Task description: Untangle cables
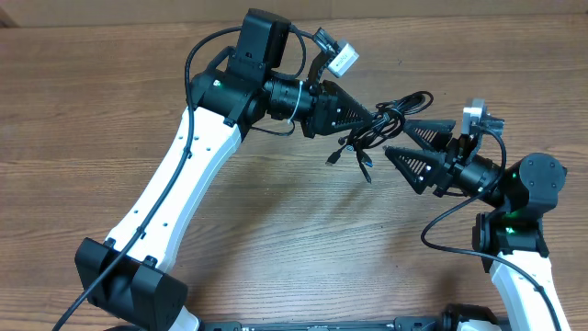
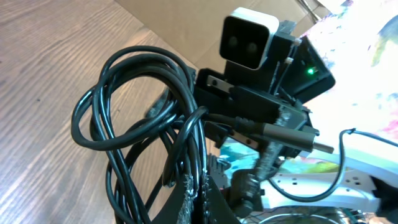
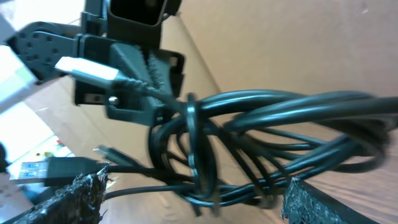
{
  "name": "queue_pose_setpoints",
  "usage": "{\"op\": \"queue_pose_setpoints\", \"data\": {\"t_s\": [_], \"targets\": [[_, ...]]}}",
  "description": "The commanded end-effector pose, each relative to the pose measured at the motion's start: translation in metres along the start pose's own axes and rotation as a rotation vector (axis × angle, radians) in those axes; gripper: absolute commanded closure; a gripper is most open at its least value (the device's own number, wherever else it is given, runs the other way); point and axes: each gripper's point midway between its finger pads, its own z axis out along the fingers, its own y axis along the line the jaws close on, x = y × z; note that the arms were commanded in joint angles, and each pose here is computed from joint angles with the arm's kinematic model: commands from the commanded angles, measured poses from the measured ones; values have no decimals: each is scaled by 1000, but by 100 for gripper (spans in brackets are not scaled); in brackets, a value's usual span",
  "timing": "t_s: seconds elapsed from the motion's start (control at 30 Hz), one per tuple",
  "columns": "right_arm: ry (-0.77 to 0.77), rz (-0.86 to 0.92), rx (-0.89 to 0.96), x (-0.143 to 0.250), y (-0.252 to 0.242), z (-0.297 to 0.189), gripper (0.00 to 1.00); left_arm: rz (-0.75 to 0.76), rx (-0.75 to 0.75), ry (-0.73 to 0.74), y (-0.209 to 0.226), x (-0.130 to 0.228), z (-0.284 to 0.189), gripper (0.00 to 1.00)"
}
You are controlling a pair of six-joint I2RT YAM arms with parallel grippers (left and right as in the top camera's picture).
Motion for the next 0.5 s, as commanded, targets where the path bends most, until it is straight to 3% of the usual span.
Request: {"op": "queue_pose_setpoints", "data": {"t_s": [0.0,0.17,0.4,0.47], "targets": [[-37,-70,70,-10,-11,0,11,-26,96,4,-19,0,-1,96],[-31,-40,91,-6,-17,-1,18,-24,129,9,-25,1,1,96],[-30,-43,86,-7,-16,-1,19,-7,126,44,-33,8,19,96],[-27,-43,81,-6,-15,0,30,-1,91,53,-30,10,25,96]]}}
